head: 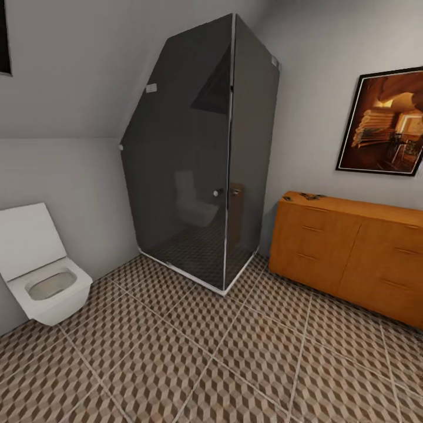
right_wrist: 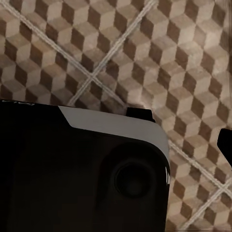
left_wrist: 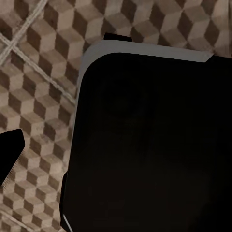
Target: Take the four mousetraps from the cabinet in the bathroom and place them on the bathroom floor. Make sure all four end up on the same floor surface, and ensure that at least two of them are either under or directly next to the same bathroom sink.
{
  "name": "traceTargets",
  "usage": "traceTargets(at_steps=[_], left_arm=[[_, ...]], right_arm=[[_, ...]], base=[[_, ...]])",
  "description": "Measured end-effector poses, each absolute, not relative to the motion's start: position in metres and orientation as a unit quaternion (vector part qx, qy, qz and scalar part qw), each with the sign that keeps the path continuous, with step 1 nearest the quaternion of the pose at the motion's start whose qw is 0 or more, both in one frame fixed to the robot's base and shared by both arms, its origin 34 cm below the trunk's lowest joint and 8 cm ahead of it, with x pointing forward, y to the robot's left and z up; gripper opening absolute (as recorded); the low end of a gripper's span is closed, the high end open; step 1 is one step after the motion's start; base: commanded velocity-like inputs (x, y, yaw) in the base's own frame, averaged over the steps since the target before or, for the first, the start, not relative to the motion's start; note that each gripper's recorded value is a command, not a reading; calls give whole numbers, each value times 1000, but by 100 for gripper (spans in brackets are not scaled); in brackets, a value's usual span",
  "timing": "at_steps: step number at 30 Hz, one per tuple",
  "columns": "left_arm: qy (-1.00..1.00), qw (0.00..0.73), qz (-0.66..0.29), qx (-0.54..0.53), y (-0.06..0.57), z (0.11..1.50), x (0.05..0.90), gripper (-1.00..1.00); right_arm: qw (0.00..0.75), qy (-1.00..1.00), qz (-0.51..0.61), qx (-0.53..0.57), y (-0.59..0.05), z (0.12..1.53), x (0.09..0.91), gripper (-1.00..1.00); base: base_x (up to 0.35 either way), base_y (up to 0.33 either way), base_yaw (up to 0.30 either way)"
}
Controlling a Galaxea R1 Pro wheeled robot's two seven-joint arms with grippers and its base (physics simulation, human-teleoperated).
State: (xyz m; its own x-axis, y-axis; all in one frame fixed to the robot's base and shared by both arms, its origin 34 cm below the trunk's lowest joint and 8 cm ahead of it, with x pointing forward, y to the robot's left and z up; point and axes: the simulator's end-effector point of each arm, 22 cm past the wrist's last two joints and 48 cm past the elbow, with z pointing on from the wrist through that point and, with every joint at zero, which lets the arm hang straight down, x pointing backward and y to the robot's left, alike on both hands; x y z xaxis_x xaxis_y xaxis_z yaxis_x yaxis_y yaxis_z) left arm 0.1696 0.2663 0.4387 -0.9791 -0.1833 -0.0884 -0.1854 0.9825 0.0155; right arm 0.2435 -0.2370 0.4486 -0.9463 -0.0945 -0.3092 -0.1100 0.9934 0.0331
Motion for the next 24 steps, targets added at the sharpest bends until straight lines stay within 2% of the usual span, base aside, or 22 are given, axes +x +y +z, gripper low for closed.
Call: traceTargets(at_steps=[24], left_arm=[[995,43,12,-93,266,439,170,100]], right_arm=[[156,986,25,-51,-237,449,244,100]], base=[[0,0,-300]])
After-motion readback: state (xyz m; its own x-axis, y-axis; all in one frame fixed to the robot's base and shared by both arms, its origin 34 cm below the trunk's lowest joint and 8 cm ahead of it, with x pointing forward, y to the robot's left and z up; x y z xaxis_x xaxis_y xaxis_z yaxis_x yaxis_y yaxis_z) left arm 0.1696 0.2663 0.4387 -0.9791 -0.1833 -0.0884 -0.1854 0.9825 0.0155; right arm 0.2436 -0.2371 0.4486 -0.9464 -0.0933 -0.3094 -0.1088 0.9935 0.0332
